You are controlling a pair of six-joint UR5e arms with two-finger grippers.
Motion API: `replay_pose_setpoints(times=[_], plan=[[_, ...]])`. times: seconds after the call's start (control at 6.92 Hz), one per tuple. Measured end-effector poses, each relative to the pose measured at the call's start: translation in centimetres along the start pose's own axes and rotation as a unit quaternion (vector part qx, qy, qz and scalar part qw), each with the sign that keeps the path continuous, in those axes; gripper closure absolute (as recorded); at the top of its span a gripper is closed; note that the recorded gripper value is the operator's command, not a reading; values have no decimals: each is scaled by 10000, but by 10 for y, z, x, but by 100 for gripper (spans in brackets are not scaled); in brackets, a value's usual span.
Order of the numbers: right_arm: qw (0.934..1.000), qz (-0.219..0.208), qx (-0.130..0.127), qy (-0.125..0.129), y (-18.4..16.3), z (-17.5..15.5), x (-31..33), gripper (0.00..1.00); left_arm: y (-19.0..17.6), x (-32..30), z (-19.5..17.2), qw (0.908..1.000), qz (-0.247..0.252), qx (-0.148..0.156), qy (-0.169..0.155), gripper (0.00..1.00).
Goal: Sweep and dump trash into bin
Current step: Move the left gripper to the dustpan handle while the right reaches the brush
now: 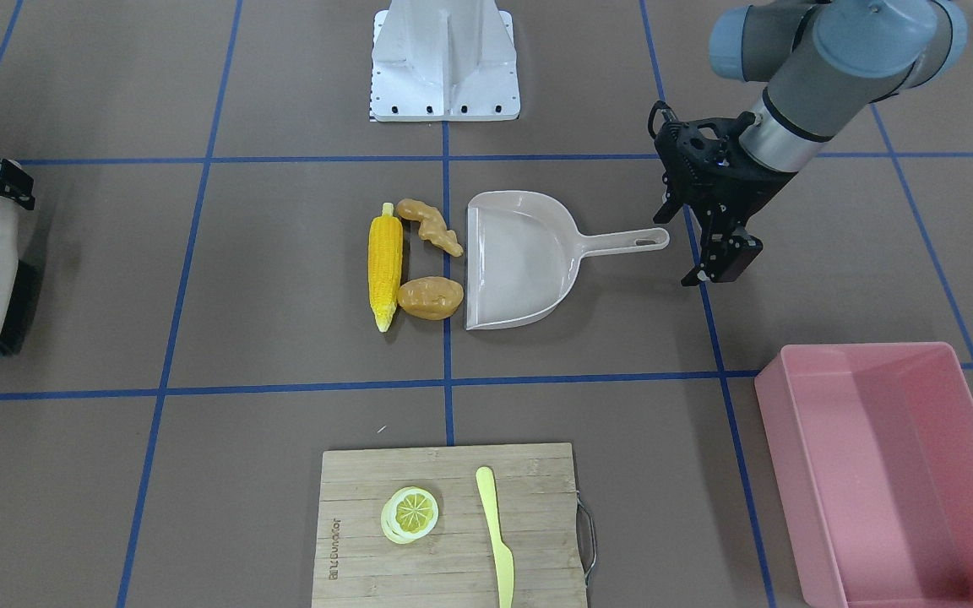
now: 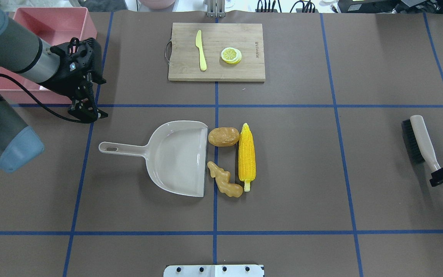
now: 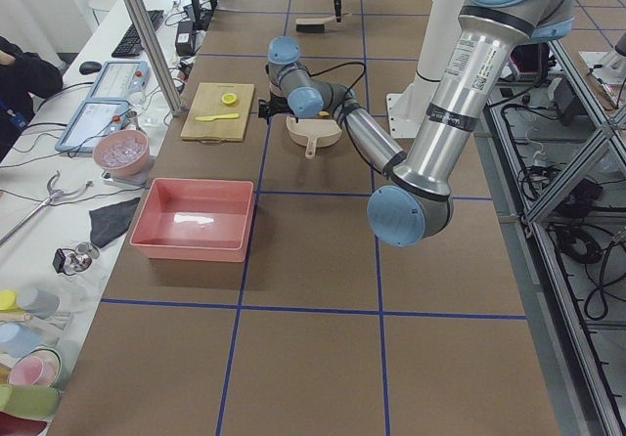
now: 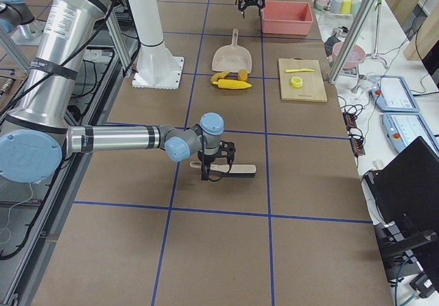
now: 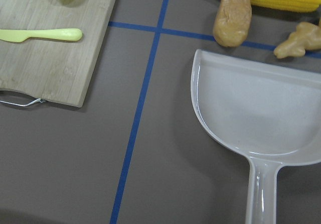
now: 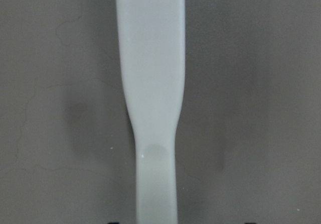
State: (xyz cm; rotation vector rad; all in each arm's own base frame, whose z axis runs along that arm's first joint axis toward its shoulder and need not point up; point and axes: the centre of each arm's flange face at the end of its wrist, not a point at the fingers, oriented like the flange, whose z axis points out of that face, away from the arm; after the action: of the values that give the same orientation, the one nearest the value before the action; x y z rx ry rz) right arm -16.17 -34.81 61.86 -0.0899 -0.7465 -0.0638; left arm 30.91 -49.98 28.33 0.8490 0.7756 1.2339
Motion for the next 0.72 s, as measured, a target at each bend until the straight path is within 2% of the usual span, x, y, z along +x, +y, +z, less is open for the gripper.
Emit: replay_pose_setpoints(times=[0.14,0.43,0.72], plan=[[10000,-35,36,-46,0,-1,-2,100,6,6,2,9997,95,146,164,2],[9999,-85,81,-100,-1,-4,-7,100,14,17,7,9962,261,523,647,2],[9995,-180,155,-200,2,-10,-12,100,20,20,18,9913,431,908,848,2]])
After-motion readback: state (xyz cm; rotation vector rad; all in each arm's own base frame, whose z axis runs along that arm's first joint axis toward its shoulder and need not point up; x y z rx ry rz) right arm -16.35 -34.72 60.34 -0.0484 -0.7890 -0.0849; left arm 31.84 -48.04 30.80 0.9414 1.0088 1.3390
